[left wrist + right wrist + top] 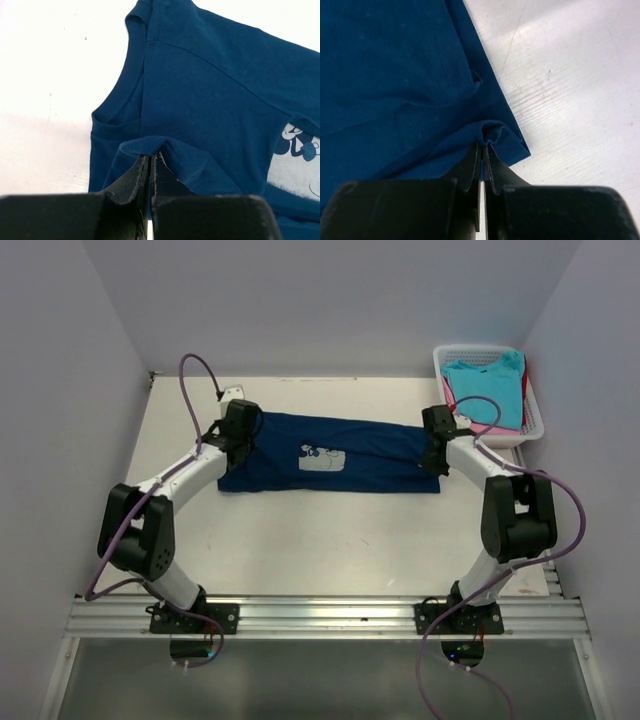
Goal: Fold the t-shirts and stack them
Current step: Fold the tshirt
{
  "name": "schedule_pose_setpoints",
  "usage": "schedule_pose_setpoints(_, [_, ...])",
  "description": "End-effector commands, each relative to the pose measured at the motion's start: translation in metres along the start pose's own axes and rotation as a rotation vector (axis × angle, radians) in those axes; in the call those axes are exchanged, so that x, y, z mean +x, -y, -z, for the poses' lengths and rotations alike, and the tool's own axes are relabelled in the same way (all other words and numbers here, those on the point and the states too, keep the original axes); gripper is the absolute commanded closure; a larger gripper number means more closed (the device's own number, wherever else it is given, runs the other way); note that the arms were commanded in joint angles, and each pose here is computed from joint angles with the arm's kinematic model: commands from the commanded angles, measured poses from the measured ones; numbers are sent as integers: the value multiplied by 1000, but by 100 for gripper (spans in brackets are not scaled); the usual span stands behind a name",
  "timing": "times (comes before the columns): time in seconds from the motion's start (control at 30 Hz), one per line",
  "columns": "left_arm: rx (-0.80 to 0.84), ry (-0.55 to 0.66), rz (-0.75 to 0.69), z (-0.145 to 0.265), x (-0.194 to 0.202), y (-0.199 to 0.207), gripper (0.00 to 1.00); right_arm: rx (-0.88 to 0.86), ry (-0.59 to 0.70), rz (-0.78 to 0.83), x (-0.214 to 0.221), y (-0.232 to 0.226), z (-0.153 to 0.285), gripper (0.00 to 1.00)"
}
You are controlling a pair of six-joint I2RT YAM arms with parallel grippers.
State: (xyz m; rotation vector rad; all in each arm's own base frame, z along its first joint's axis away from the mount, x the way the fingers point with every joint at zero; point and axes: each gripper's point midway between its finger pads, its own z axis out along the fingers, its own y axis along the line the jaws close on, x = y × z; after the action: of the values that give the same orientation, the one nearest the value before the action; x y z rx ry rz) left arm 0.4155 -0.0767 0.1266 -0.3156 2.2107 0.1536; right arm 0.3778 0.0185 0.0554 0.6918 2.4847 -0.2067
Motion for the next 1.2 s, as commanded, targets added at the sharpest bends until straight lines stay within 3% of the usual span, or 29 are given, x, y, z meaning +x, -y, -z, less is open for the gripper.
schedule_pose_setpoints(0.0, [7, 80, 26, -12, -32, 7, 100, 24, 50, -15, -25, 2, 0, 100])
schedule_pose_setpoints(0.8, [-23, 69, 35, -64, -54, 7, 100, 36, 37, -30, -50, -10, -24, 100])
schedule_pose_setpoints(1.17, [40, 81, 60, -47, -64, 13, 100, 36, 62, -54, -38, 11, 3, 100])
